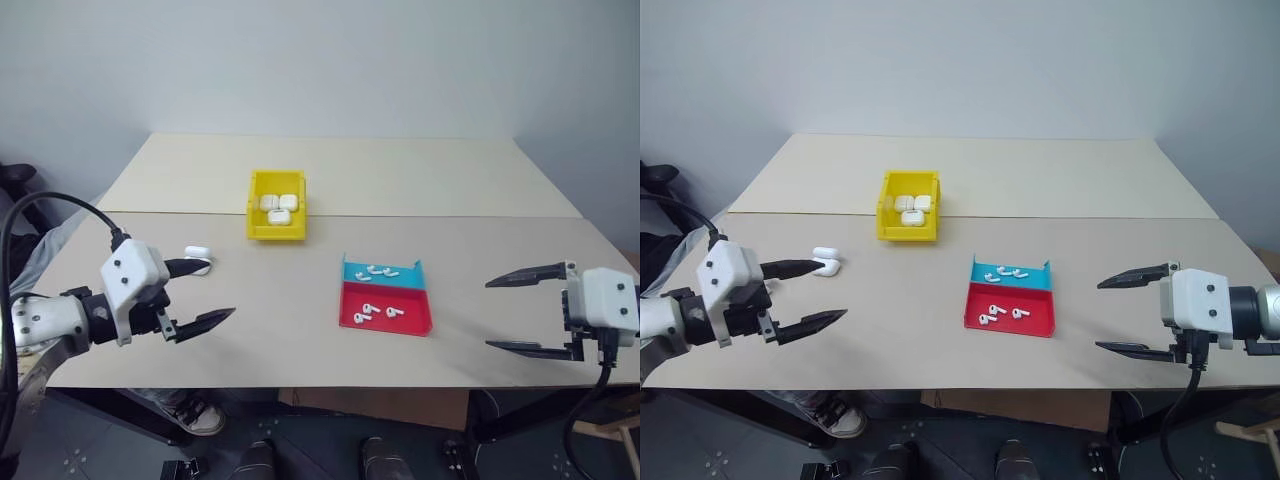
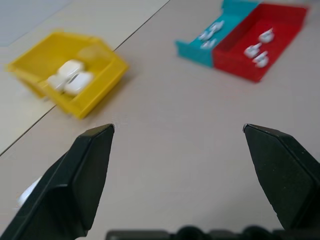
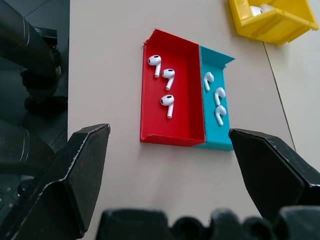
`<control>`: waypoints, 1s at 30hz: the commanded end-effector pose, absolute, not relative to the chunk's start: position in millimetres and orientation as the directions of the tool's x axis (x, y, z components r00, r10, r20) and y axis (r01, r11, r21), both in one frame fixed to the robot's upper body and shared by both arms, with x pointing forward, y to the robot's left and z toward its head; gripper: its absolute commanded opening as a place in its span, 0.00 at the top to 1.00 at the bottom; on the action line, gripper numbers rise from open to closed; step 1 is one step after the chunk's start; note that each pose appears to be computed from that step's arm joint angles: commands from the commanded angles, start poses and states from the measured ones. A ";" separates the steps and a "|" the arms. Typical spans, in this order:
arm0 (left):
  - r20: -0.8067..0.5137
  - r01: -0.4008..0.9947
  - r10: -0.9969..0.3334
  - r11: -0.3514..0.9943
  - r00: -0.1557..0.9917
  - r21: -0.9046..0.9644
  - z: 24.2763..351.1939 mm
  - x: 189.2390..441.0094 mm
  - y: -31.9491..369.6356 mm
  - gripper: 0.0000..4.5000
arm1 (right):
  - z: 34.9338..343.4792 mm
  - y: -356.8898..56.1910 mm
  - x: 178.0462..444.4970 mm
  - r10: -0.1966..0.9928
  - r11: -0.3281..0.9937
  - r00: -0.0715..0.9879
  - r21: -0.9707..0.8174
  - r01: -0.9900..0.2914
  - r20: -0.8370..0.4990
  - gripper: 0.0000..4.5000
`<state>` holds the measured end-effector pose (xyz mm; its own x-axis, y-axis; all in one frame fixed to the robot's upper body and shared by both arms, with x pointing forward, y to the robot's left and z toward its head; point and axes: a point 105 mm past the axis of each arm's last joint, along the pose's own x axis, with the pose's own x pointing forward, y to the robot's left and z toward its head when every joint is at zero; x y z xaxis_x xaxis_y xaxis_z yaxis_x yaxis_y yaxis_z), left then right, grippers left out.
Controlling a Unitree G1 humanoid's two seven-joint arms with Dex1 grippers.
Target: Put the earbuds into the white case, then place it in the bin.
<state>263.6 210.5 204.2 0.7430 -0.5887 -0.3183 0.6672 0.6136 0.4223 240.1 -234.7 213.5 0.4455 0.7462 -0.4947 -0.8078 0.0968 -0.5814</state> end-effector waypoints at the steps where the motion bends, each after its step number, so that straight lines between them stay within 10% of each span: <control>1: -0.316 0.579 -0.486 0.666 0.815 0.470 223.0 269.6 219.7 0.00 | 222.7 -235.2 243.0 0.731 0.090 0.471 -0.614 -0.784 -0.494 0.02; 12: -0.591 0.322 -0.052 0.875 0.805 0.361 228.5 293.1 282.3 0.00 | 211.8 -231.9 244.0 0.723 0.118 0.464 -0.570 -0.813 -0.512 0.02; 30: -0.728 0.428 -0.091 0.855 0.680 0.293 205.9 351.0 360.9 0.00 | 208.2 -228.1 250.1 0.727 0.149 0.465 -0.544 -0.826 -0.506 0.02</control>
